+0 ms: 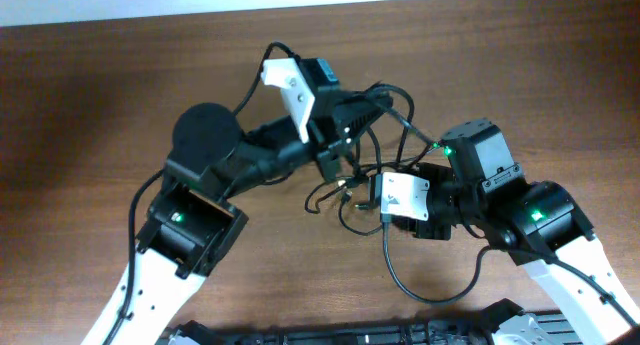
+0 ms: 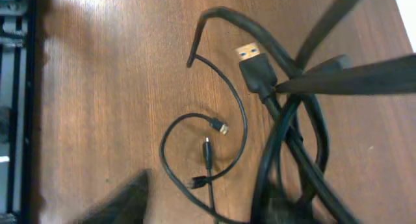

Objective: Untangle cables
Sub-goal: 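Lower the bundle onto the table and open the left gripper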

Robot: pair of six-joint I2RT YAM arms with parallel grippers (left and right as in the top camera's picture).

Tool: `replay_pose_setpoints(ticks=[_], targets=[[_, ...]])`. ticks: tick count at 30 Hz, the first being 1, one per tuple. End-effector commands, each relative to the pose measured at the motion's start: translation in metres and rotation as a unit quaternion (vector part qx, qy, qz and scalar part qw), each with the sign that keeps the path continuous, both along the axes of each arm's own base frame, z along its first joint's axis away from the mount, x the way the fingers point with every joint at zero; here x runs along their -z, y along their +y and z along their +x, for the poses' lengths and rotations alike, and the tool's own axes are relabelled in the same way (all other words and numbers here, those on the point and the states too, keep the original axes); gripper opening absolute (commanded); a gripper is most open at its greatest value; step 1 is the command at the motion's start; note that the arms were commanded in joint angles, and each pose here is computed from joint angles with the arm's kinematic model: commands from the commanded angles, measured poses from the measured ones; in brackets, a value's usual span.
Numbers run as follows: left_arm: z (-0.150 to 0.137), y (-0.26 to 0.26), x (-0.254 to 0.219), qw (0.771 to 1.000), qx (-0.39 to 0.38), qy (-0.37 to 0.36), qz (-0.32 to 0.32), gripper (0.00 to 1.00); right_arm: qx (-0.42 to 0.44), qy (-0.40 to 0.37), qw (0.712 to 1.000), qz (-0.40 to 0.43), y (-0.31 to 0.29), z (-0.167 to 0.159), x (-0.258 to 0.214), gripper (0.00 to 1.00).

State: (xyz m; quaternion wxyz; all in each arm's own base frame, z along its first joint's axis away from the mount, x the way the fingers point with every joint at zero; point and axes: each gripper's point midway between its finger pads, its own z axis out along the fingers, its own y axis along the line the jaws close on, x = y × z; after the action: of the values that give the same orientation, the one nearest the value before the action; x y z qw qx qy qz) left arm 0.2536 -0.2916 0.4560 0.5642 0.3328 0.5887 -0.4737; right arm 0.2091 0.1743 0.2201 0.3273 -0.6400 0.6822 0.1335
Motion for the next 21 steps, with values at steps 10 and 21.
replay_pose_setpoints(ticks=[10, 21], targets=[[0.073, 0.081, 0.044, 0.967, -0.229, 0.102, 0.053, 0.00, 0.010, -0.218, 0.972, 0.087, -0.023, -0.043, -0.100, 0.04], [0.083, 0.096, 0.048, 0.956, -0.270, 0.097, 0.065, 0.00, 0.191, -0.259, 0.946, 0.023, -0.087, -0.033, -0.105, 0.10]])
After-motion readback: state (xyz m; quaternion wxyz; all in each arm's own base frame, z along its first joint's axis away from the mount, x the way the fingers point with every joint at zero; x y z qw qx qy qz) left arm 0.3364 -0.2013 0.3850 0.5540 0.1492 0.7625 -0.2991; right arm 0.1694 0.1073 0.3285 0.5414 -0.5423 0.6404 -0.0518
